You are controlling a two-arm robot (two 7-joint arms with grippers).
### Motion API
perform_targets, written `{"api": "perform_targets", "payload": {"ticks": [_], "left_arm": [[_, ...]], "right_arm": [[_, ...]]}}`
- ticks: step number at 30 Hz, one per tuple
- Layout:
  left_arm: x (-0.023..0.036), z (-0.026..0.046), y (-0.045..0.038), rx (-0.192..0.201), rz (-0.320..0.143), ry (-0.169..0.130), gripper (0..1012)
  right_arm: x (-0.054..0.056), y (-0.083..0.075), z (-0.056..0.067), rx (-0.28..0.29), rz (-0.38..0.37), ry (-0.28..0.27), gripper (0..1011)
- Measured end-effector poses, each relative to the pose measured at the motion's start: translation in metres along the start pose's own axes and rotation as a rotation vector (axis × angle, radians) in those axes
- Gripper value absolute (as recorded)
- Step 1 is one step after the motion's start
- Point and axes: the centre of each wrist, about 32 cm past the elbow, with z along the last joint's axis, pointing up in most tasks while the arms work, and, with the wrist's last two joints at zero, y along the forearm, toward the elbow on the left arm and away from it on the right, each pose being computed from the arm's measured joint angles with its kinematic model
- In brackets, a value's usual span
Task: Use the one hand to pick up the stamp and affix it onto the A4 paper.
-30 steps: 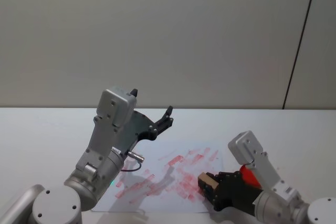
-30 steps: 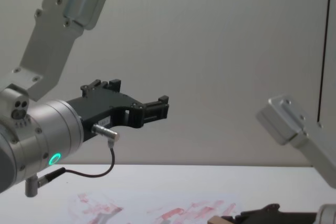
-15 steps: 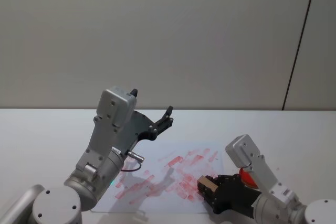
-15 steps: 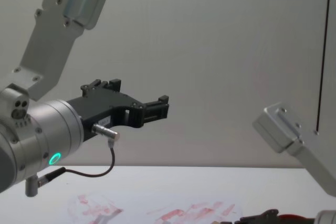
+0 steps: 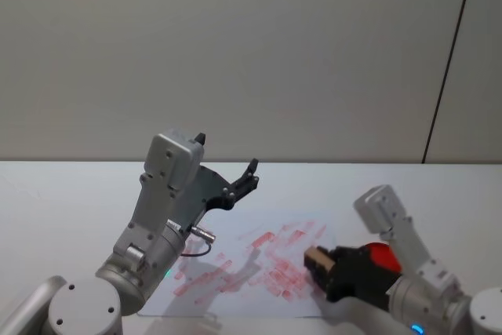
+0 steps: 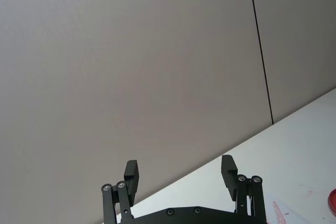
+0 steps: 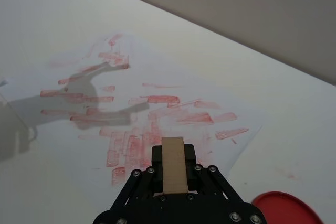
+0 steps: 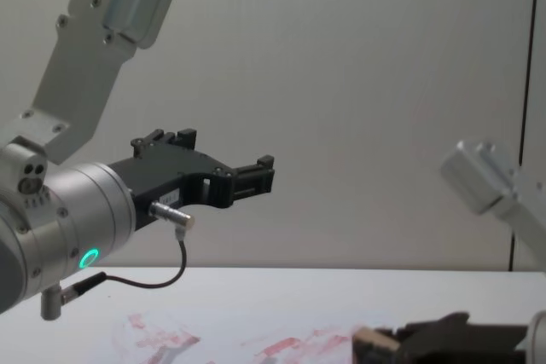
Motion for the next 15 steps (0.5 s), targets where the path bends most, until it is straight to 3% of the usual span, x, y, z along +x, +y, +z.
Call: {"api": "perform_targets", "payload": {"ticks": [6,15], "left_arm": [[0.0000,0.0000,0.0000,0.000,0.000,0.000,1003],[0.0000,0.0000,0.0000,0.000,0.000,0.000,1002]], "right_arm": [[0.013,-0.008,0.005,0.029,-0.043,0.008,218],[0.028,-0.016,0.005,0.028,-0.090,0.005,219]]}}
